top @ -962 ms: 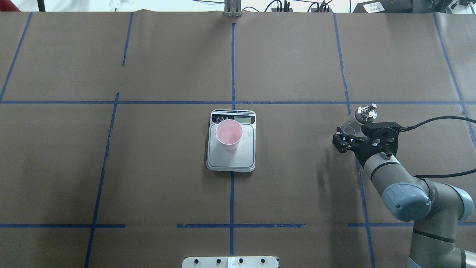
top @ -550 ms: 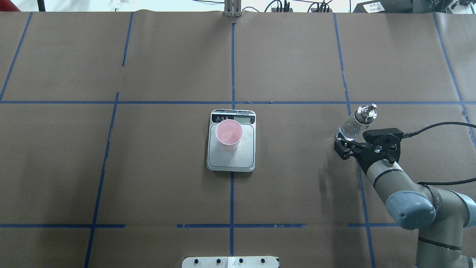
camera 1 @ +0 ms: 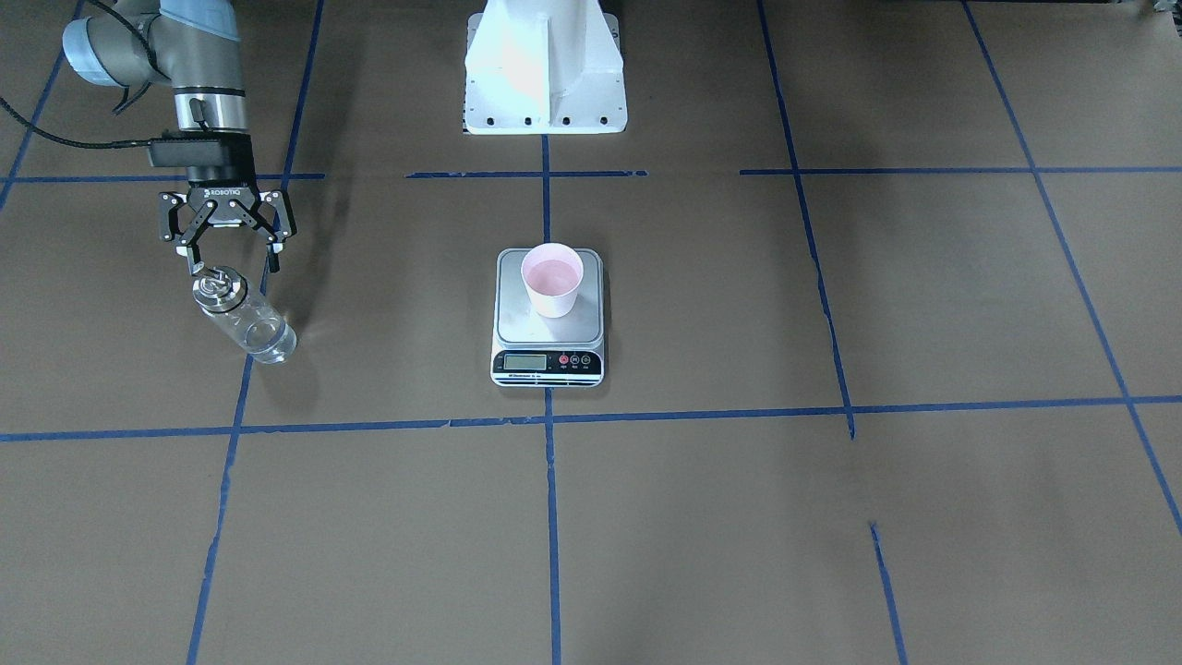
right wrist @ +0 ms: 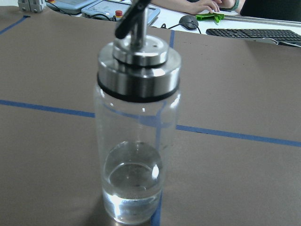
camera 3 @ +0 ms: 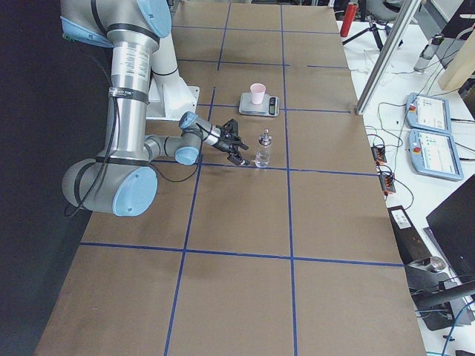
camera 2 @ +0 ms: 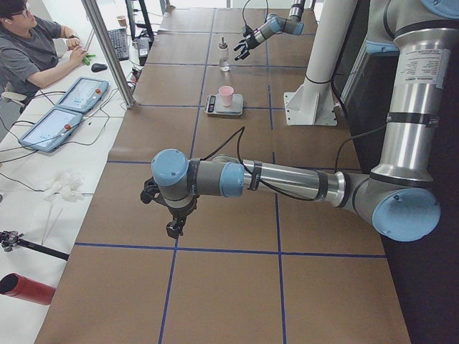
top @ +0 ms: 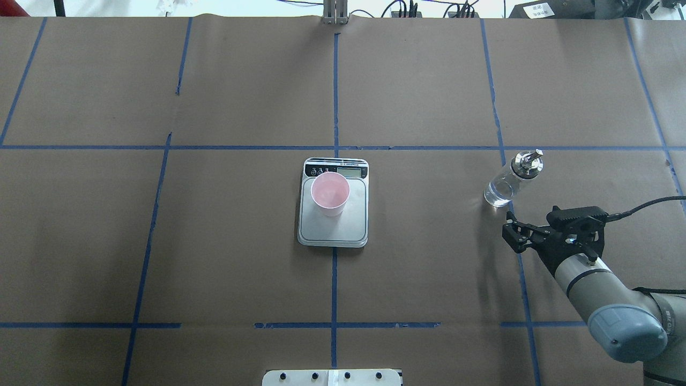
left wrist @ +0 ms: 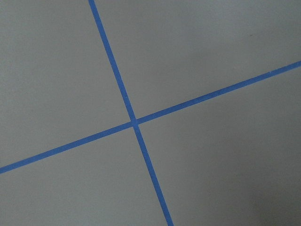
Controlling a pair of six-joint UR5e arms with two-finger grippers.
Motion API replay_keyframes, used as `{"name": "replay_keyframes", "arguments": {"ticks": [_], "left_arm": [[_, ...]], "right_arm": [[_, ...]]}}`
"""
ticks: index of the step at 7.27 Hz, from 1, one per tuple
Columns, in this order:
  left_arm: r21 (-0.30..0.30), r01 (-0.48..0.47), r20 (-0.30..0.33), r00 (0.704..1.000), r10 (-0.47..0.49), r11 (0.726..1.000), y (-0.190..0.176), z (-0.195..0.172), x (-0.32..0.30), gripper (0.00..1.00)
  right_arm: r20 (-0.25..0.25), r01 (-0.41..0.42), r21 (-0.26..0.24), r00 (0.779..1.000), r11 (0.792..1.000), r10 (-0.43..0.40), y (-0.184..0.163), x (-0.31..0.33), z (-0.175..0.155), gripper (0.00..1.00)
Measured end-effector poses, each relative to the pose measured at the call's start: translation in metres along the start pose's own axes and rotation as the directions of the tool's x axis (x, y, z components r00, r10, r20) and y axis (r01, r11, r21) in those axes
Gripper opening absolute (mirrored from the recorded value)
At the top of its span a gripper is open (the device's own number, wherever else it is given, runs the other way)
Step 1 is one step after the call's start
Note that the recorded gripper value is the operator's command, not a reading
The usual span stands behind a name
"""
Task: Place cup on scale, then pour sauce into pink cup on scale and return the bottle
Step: 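Open the right gripper and withdraw it from the dispenser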
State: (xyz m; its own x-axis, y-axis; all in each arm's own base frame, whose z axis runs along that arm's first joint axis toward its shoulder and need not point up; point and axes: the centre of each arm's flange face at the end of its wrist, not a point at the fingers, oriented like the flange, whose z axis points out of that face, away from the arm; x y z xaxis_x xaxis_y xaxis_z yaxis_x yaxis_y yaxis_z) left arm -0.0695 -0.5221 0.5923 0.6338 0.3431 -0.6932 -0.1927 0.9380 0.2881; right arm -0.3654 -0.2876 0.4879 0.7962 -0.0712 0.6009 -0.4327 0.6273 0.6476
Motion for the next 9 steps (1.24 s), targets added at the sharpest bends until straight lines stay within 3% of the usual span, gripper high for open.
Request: {"name": "replay_keyframes", "arguments": {"ticks": [3, 6, 8, 9], "left_arm": [[0.001, 0.0, -0.001, 1.0, 0.0, 1.0, 0.0, 0.0, 0.0, 1.0], [0.002, -0.002, -0.001, 1.0, 0.002, 1.0, -0.001, 0.0, 0.001, 1.0], [0.002, -0.002, -0.001, 1.0, 0.002, 1.0, -0.001, 0.0, 0.001, 1.0], [0.002, -0.002, -0.001, 1.0, 0.002, 1.0, -0.001, 0.0, 0.001, 1.0]], "right_arm": [[-0.031, 0.06, -0.031, 0.998, 0.998, -0.06, 0.003, 0.024, 0.004, 1.0], [-0.077, 0.134, -0.11, 0.987, 0.985, -0.143, -0.044, 0.075, 0.027, 1.0], [-0.067, 0.174, -0.184, 0.98, 0.967, -0.189, -0.081, 0.117, 0.036, 1.0], [-0.032, 0.192, -0.238, 0.978, 0.952, -0.205, -0.103, 0.142, 0.037, 1.0]]}}
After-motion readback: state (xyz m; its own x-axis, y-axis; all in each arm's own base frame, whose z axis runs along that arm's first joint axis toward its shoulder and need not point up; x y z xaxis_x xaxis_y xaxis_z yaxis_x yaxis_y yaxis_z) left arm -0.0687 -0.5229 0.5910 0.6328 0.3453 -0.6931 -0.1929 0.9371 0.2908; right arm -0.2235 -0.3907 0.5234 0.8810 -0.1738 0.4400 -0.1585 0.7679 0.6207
